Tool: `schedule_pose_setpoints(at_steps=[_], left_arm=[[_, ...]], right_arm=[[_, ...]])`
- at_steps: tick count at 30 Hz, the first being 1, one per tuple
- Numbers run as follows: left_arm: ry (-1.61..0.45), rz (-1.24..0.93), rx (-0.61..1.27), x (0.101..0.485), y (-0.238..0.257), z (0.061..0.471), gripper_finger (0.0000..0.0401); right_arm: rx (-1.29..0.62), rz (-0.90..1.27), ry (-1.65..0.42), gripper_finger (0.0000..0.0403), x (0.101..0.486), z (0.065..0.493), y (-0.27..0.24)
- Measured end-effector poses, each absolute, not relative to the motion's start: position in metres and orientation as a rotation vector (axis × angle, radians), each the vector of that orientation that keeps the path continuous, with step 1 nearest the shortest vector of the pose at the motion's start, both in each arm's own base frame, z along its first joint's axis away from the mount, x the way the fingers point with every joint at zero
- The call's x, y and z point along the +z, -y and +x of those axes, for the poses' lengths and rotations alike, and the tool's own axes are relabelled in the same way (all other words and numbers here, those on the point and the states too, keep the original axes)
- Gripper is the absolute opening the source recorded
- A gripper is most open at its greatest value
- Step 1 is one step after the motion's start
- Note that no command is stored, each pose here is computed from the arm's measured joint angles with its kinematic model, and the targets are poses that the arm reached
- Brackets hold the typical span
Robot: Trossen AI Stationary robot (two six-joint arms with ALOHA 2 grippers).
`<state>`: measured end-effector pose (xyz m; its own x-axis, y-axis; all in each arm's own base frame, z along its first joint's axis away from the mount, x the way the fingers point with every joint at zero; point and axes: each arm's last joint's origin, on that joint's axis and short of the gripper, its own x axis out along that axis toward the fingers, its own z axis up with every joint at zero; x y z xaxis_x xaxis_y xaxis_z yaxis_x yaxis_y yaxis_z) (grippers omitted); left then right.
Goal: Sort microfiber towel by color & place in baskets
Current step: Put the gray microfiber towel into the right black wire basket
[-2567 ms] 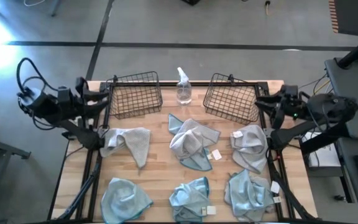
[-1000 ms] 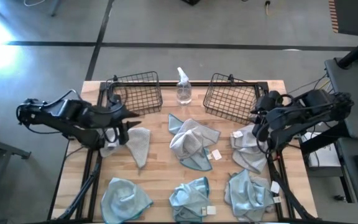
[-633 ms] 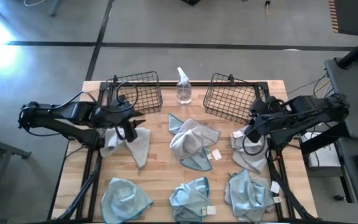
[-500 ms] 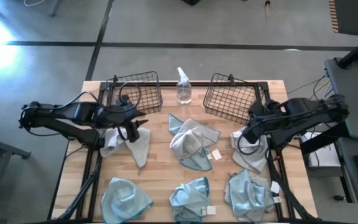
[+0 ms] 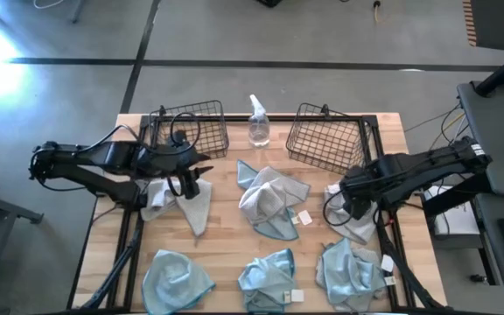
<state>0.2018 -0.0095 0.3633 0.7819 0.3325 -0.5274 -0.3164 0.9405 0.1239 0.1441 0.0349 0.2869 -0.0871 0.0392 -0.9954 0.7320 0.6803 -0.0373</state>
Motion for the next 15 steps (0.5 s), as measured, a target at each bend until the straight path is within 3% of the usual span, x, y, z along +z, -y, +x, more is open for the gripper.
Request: schedule_pose_setpoints(at_steps=[9,15], left_arm=[[-0.565,0.026,0.35,0.366,0.009,0.201,0.0114],[-0.565,0.02,0.352,0.366,0.009,0.201,0.0114]], right_arm=[[-0.724,0.585,-1.68,0.0146,0.252,0.135,-0.033],[-0.698,0.606,-1.642,0.0146,0.231,0.139,-0.033]])
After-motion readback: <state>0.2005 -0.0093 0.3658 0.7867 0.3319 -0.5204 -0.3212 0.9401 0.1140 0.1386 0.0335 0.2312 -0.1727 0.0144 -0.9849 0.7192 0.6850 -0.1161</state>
